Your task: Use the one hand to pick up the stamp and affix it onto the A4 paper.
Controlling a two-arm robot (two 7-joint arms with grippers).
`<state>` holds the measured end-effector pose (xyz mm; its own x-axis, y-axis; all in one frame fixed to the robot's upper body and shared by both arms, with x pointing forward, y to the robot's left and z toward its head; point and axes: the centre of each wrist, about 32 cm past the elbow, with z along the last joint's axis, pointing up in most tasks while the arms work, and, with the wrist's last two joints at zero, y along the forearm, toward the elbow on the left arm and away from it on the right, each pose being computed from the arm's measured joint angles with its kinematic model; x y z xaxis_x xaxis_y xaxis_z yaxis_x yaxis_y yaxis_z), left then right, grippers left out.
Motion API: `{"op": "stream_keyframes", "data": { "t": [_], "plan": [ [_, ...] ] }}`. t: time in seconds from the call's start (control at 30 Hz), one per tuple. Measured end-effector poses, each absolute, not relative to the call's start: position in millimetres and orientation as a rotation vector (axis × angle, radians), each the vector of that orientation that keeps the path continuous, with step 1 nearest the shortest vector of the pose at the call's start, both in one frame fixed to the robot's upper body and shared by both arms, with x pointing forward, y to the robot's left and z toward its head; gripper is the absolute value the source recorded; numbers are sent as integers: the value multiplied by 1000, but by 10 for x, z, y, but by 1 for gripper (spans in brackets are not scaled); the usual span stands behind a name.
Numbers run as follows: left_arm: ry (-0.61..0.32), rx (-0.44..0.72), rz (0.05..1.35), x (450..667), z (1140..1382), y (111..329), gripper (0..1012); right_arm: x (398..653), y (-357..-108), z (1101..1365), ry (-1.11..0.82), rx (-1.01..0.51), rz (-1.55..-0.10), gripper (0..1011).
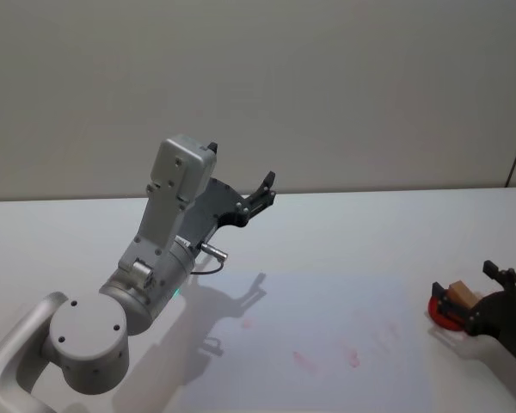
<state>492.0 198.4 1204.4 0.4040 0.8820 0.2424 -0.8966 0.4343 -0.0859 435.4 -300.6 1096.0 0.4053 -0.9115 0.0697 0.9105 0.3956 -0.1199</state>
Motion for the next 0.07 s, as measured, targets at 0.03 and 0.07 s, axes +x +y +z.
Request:
{"op": "stream_keyframes", "data": {
  "t": [0.03, 0.07],
  "plan": [
    [-268, 61, 1124, 4920, 12044, 1984, 1001, 4352, -3003, 10967, 7, -144, -1157, 1001],
    [-268, 61, 1124, 4920, 12044, 1984, 1001, 4348, -2999, 10977, 7, -139, -1160, 1001]
  ]
}}
